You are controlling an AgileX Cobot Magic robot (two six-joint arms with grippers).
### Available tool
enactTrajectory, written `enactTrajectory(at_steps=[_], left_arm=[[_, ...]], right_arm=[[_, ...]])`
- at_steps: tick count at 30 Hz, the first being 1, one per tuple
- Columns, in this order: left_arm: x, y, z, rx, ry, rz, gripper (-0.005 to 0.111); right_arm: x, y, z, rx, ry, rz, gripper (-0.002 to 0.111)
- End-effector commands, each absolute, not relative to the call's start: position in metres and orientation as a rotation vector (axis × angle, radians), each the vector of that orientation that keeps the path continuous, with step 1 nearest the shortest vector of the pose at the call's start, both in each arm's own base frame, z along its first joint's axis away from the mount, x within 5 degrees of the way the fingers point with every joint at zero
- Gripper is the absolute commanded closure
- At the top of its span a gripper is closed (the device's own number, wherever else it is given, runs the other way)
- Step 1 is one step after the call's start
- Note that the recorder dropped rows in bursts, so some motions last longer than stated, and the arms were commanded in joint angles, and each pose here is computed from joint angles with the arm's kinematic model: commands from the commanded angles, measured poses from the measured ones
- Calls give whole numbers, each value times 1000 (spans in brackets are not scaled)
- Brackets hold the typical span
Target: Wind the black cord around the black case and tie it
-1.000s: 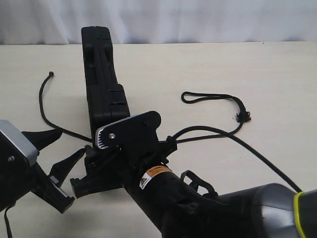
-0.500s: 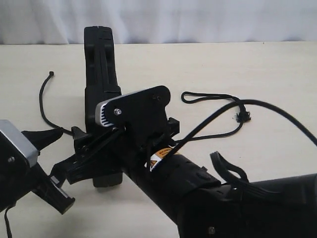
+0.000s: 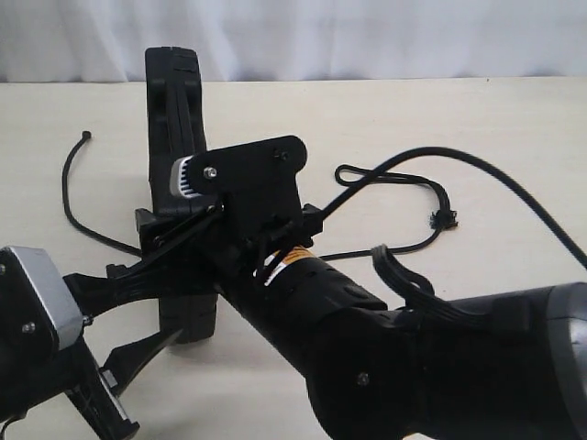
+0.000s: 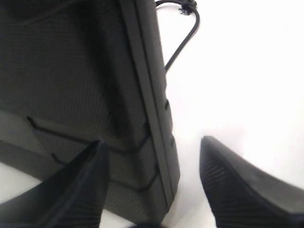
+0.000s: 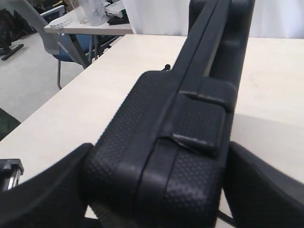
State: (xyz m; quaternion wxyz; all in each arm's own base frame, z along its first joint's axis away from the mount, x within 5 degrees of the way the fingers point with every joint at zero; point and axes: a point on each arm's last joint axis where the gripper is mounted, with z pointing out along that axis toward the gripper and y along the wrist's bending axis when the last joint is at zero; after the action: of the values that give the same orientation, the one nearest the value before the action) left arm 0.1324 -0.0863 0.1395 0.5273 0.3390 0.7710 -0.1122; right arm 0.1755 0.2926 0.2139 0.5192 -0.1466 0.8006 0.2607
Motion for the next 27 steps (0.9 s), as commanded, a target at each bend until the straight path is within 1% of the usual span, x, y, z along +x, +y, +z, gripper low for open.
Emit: enactTrajectory(at_steps=[1,15,21,27], left_arm=[[131,-84,142,768,1856,-274,52],[131,-86,143,706,1869,-337,52],[129,-85,139,695,1931,-349,52],[127,-83,147,684,1901,-349,52]], right_arm=[[177,293,216,-305,1930,642,85],[177,293,216,-271,1942,658,85],[178,293,216,-270,1938,656,85],[178,292,217,-262,1928,652,85]])
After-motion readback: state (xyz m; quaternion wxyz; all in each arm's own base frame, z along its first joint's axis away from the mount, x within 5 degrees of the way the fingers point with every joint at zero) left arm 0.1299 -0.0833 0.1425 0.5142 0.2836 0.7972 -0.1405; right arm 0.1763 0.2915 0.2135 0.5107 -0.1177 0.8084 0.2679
